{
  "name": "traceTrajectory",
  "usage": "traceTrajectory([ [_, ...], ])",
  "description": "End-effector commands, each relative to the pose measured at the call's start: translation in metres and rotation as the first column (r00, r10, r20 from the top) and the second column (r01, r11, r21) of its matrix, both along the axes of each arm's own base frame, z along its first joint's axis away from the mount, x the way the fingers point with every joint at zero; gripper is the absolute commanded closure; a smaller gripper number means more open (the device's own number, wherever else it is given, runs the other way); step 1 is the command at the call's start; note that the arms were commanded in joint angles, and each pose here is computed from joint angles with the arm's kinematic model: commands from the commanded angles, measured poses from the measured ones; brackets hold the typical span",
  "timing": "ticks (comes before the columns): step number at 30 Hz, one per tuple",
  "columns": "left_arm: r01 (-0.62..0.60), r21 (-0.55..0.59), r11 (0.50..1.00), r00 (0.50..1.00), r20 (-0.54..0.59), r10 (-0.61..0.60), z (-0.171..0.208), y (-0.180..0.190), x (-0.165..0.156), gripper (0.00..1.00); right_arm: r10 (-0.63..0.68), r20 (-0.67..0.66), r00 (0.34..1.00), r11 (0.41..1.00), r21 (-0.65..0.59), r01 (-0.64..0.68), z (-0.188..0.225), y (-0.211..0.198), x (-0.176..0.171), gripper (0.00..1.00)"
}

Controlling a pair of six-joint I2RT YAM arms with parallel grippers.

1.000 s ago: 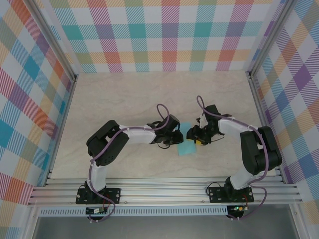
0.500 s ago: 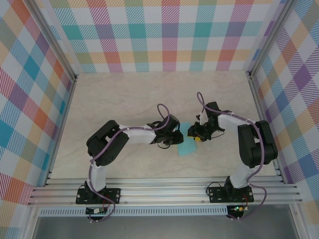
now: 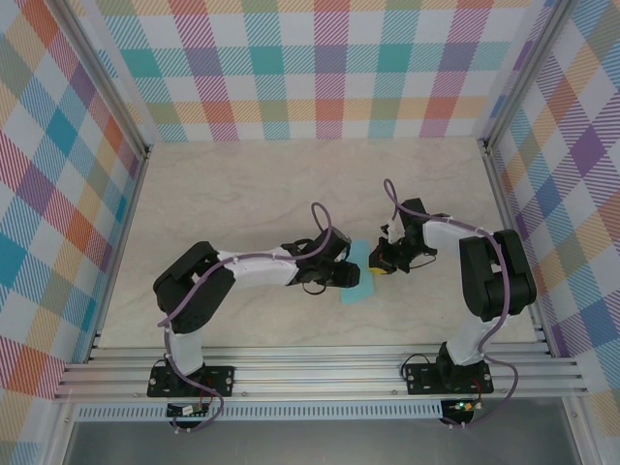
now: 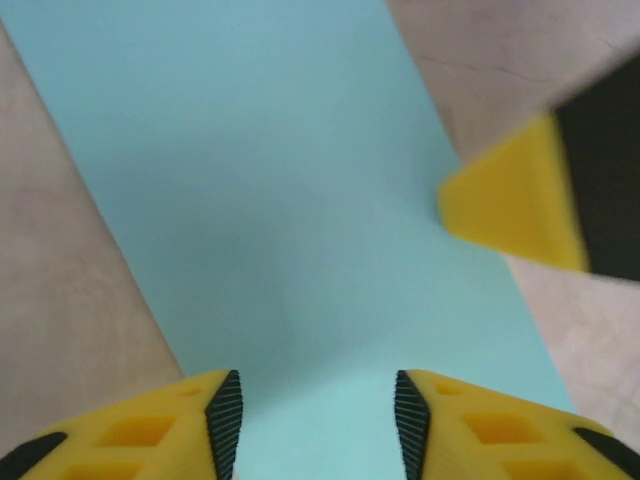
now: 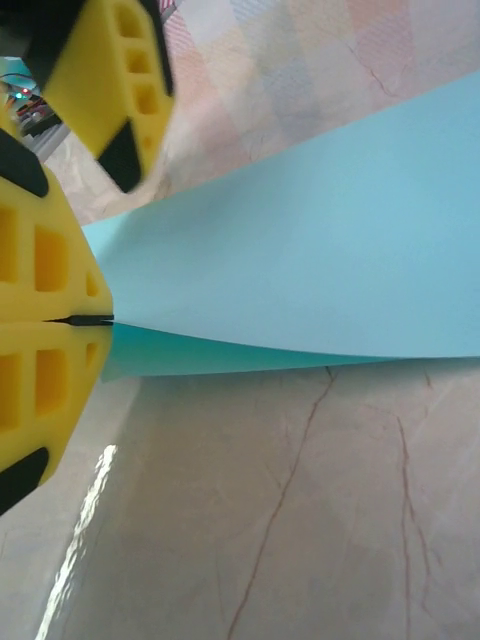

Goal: Fold a paper plane with a square sheet of paper (pick it up from the middle)

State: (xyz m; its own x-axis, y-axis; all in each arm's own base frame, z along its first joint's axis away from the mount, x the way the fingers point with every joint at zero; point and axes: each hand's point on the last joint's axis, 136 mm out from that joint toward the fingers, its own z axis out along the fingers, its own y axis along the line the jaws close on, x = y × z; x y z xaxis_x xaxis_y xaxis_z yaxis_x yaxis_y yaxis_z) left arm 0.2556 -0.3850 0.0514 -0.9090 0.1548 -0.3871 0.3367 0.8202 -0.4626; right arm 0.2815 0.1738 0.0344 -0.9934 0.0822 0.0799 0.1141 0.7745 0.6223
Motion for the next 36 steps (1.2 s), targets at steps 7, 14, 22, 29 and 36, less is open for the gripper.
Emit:
traceTrajectory([
  [7, 0.191, 0.23, 0.954, 0.932, 0.261, -0.25, 0.022, -0.008, -0.047, 0.32, -0.02, -0.022, 1.0, 0.996, 0.089, 0.022, 0.017, 0.011, 0.002, 0.95],
  [14, 0.168, 0.397, 0.902, 0.903, 0.305, -0.302, 0.007, -0.016, -0.044, 0.31, -0.017, -0.029, 0.999, 0.995, 0.094, 0.019, 0.017, 0.011, -0.001, 0.95],
  [22, 0.1, 0.389, 0.916, 0.891, 0.374, -0.256, 0.017, -0.015, -0.032, 0.48, -0.011, -0.04, 0.999, 0.996, 0.084, 0.015, 0.013, 0.01, -0.004, 0.93],
  [29, 0.076, 0.386, 0.919, 0.889, 0.391, -0.238, 0.02, -0.007, -0.031, 0.75, -0.009, -0.04, 0.999, 0.997, 0.079, 0.012, 0.011, 0.009, -0.005, 0.92],
  [36, 0.096, 0.315, 0.944, 0.899, 0.38, -0.218, 0.023, -0.013, -0.031, 0.92, -0.005, -0.036, 0.999, 0.998, 0.069, 0.008, 0.011, 0.007, -0.006, 0.89],
])
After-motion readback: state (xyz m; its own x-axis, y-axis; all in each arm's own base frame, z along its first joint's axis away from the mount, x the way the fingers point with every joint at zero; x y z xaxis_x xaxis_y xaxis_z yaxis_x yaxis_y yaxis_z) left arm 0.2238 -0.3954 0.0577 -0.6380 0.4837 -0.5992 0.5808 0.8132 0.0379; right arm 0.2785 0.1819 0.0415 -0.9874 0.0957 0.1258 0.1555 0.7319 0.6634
